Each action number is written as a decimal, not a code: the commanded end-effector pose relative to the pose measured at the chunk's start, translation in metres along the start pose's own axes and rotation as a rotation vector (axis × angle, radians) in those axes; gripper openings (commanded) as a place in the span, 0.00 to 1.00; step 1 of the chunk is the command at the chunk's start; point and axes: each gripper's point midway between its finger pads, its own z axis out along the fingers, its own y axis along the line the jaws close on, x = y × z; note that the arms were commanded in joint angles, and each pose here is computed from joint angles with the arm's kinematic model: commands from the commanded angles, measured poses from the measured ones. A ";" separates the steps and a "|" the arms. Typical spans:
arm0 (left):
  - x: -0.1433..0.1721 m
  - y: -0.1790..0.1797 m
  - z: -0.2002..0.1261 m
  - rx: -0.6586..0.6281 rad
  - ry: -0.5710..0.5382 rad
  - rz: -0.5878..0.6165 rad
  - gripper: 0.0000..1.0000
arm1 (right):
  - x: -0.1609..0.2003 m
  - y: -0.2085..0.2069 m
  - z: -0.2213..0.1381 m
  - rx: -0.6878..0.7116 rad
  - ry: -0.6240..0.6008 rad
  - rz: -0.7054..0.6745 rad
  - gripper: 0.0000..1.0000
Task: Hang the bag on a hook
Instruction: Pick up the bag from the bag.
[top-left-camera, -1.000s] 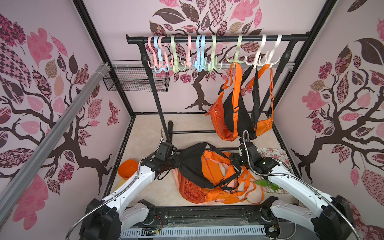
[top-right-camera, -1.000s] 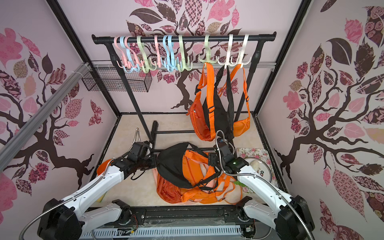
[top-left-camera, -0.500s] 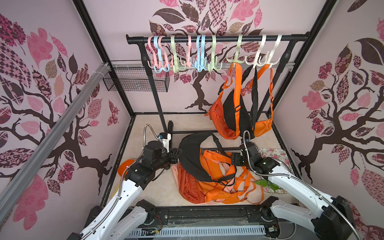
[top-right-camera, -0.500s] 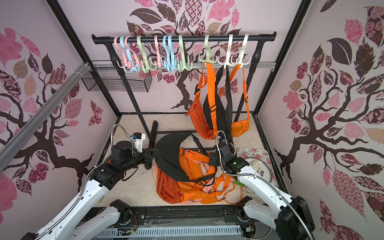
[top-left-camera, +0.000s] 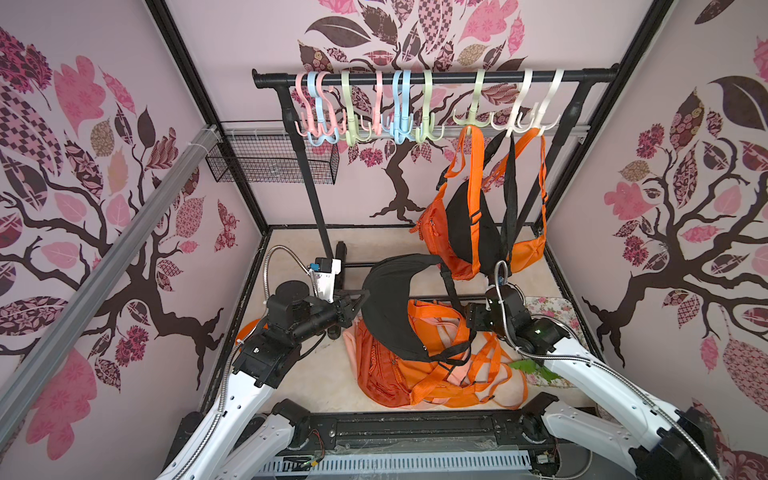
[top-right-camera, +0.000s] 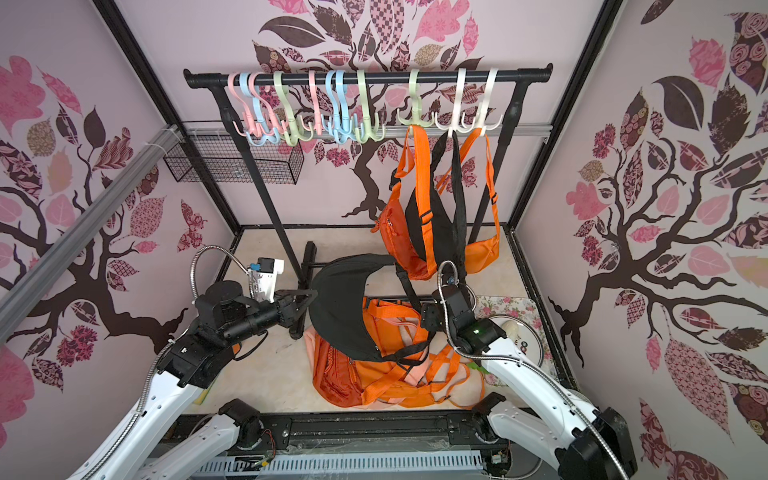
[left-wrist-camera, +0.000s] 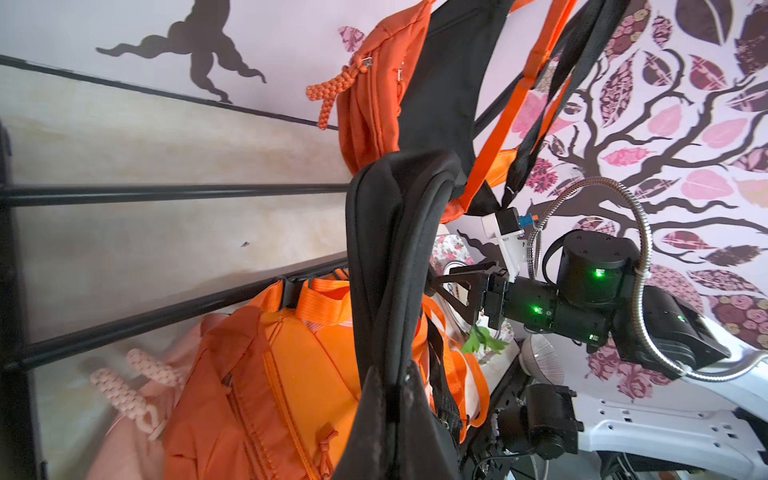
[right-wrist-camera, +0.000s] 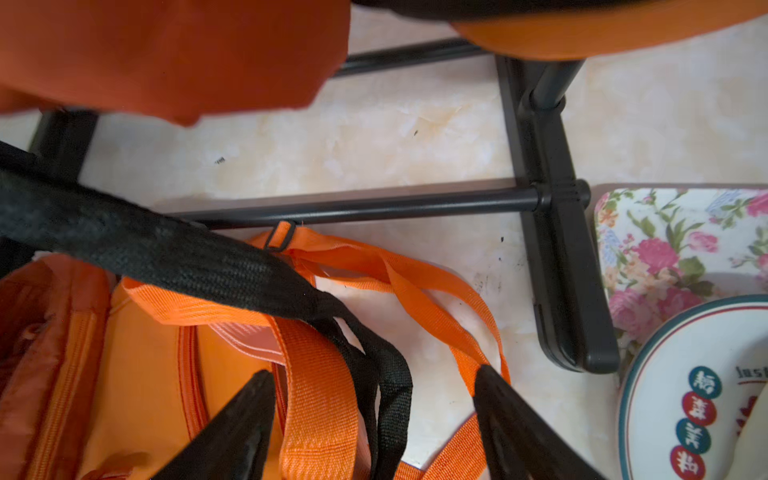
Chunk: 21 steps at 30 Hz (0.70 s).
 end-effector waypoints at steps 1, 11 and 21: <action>-0.027 -0.034 -0.006 0.142 -0.074 0.046 0.00 | -0.041 0.005 -0.027 -0.039 -0.185 0.024 0.80; -0.050 -0.071 -0.024 0.276 -0.136 0.086 0.00 | -0.040 0.008 -0.022 -0.039 -0.166 -0.013 0.83; -0.046 -0.060 -0.018 0.225 -0.112 0.092 0.00 | -0.046 0.014 -0.035 -0.109 -0.243 -0.030 0.83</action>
